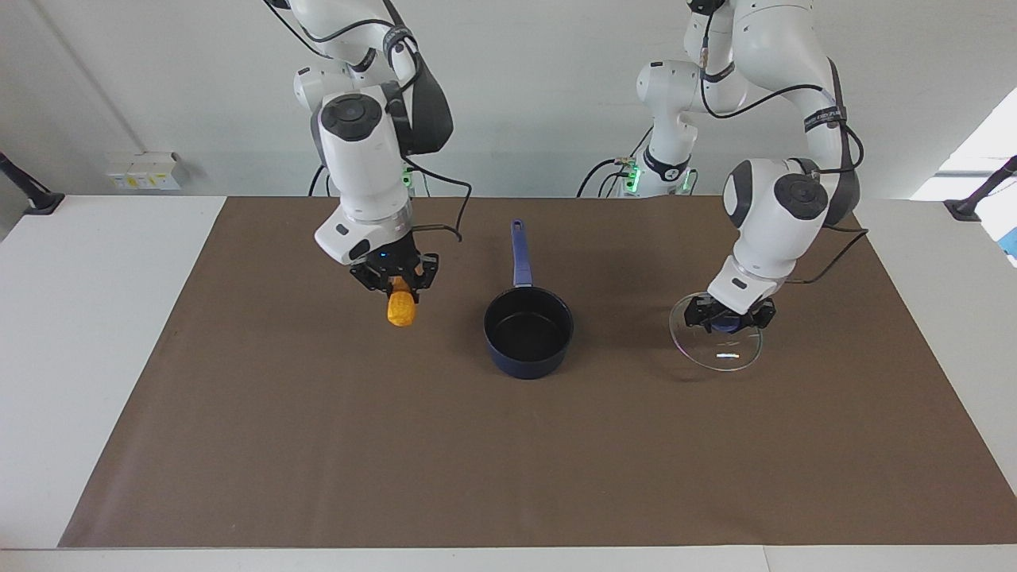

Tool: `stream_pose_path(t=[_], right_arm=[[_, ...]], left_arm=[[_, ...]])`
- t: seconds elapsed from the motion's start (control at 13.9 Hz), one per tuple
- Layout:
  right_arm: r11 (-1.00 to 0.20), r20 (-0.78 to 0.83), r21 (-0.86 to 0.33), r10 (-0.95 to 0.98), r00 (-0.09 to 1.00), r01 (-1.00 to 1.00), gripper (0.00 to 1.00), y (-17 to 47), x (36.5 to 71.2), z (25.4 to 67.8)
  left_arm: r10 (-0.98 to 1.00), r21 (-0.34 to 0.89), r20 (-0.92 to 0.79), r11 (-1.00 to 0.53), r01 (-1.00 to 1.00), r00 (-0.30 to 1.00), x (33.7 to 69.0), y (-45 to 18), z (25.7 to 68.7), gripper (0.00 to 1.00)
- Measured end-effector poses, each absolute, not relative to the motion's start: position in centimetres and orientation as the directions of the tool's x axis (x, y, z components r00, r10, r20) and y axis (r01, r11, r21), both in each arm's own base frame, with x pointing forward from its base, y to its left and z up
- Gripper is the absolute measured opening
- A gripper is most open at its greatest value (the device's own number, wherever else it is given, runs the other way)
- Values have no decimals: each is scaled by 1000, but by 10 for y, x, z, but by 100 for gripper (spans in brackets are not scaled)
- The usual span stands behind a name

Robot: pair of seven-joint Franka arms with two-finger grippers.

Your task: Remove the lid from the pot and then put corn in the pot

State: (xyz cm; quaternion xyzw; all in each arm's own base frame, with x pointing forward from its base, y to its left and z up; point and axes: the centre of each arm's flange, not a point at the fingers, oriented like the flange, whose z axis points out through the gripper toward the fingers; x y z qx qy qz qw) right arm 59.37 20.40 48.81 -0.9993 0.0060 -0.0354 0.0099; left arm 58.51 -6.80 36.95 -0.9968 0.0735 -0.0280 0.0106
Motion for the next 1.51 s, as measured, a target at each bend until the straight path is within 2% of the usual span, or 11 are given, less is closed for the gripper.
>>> stream_pose_path(t=[0.36,0.65,0.93,1.15,1.29,1.51], right_arm=[[-994,75,-27,-108,991,-107,38,304,605,461],[-990,76,-27,-143,987,-141,38,369,605,428],[-991,68,-15,-131,989,-130,38,391,603,396],[-990,86,-28,-138,987,-136,38,388,607,395],[-991,80,-24,-133,988,-131,38,390,604,382],[-992,64,-11,-128,990,-127,38,391,599,369]], left_arm=[[-195,-34,80,-981,-192,978,567,-20,330,44],[-210,-34,70,-978,-208,975,561,-14,320,44],[-223,-34,63,-975,-221,973,561,-15,317,45],[-229,-35,69,-973,-227,971,562,-16,320,72],[-234,-36,78,-972,-232,969,567,-19,328,98],[-232,-28,45,-973,-230,972,583,-23,368,100]])
